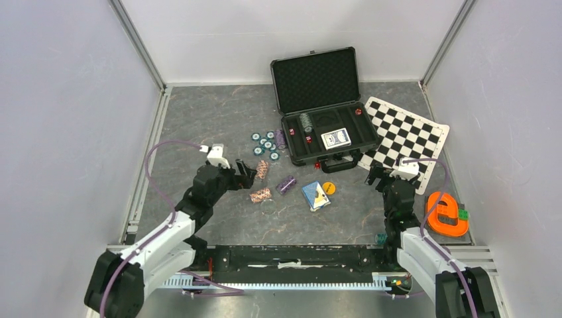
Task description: Pack up texas hold em set
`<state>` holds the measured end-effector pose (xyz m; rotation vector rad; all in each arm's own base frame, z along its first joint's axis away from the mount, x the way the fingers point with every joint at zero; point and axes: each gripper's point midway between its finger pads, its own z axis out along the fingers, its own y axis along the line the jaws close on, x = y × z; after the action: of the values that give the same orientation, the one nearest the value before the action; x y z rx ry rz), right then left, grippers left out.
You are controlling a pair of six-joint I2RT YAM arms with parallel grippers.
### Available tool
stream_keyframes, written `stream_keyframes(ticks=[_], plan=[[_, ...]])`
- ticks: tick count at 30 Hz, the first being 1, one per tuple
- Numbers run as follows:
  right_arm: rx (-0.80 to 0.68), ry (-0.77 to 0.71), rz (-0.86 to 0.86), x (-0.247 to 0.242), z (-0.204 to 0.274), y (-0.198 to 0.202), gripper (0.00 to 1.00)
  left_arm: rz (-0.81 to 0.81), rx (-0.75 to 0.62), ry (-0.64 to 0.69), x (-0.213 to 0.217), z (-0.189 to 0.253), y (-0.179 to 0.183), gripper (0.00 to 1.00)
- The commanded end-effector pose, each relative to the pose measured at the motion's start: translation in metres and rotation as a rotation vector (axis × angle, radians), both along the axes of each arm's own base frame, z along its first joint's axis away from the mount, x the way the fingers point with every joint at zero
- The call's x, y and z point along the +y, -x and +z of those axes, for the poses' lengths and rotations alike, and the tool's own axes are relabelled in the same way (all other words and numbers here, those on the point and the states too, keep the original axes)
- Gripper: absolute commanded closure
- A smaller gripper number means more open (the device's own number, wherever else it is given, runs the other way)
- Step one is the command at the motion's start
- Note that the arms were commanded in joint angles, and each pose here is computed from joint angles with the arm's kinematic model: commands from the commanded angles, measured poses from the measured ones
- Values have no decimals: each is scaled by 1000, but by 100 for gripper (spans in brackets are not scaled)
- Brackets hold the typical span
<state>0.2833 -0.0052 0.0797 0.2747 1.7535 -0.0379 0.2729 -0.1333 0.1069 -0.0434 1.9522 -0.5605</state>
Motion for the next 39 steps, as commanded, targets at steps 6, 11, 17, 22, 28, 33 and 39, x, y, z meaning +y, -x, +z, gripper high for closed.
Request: stream_keyframes(ticks=[6, 11, 17, 22, 28, 33, 39], plan=[[-46, -2, 9, 2, 14, -6, 1, 90, 28, -215, 8, -5, -24, 8], [-46, -2, 13, 3, 15, -7, 1, 105, 42, -231, 9, -9, -30, 12], [-44, -1, 21, 4, 14, -8, 1, 82, 73, -250, 2, -20, -39, 23], [-42, 0, 39, 7, 15, -10, 1, 82, 95, -266, -1, -25, -45, 35], [-19, 5, 46, 9, 13, -12, 1, 101, 86, -286, 4, -21, -46, 60], [-42, 19, 157, 27, 25, -18, 1, 109, 64, -276, 8, -8, -41, 71], [-23, -11, 504, 97, 68, -39, 1, 113, 0, -156, 8, 26, -24, 74]])
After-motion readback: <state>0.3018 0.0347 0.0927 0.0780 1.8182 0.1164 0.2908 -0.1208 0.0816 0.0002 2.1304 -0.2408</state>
